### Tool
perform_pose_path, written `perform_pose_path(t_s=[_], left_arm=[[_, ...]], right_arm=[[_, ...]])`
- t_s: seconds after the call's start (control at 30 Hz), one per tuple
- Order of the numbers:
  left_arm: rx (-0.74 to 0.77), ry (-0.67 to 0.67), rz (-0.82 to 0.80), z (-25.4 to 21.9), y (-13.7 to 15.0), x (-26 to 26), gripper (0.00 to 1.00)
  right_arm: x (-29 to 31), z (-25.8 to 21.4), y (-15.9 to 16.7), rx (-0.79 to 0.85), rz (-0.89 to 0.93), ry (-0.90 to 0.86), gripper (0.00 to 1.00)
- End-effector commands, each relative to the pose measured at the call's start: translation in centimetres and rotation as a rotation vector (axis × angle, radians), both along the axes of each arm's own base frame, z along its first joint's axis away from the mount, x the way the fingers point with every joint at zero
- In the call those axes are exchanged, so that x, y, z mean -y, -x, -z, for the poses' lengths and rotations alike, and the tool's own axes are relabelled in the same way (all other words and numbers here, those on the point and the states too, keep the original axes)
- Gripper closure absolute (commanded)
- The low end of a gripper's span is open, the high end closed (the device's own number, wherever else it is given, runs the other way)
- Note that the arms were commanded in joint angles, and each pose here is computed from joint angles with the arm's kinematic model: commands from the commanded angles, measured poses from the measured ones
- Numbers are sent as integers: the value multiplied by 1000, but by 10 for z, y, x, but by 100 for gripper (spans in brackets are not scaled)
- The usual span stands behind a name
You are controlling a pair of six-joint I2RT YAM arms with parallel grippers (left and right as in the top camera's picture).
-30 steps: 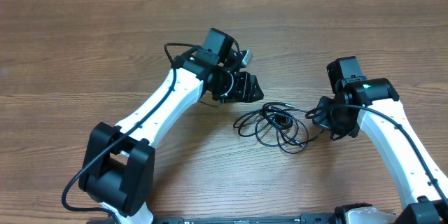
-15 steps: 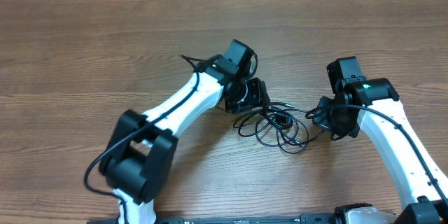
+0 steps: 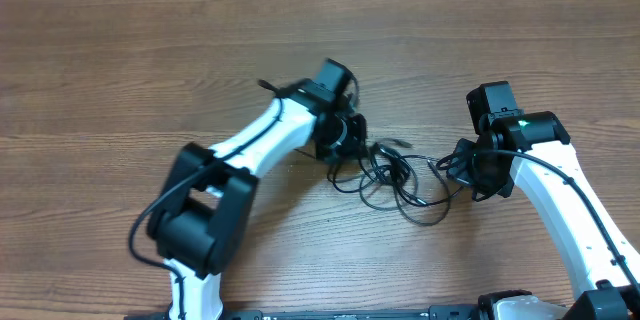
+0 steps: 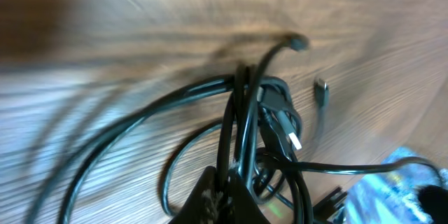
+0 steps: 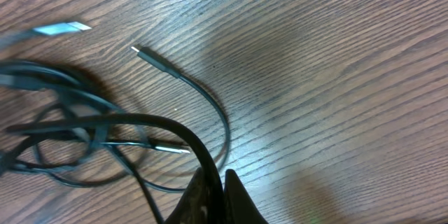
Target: Untangle cables
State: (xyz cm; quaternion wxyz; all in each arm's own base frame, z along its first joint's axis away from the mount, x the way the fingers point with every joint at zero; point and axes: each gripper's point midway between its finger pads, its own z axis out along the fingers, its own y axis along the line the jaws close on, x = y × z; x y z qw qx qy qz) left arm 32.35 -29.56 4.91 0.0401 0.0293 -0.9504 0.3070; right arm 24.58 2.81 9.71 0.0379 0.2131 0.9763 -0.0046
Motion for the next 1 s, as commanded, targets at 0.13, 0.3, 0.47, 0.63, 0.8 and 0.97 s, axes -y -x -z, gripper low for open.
perform_pose_path(t_s=[0.13, 0.3, 0.47, 0.63, 0.8, 0.97], left_arm=[[306, 93, -18, -106, -40, -54, 96], [478, 132, -41, -169, -41, -89, 96], [572, 132, -92, -200, -45, -117, 96], [572, 101, -144, -202, -46, -145, 95], [516, 32, -144, -187, -37, -158, 85], [457, -95, -149, -168, -25, -170, 77]], right_arm=[[1, 2, 1, -4, 4, 5, 96], [1, 2, 1, -3, 4, 5, 96], [1, 2, 1, -4, 4, 4, 96], [1, 2, 1, -4, 4, 4, 96], [1, 2, 0, -2, 4, 4, 96], [1, 2, 1, -3, 4, 4, 96]])
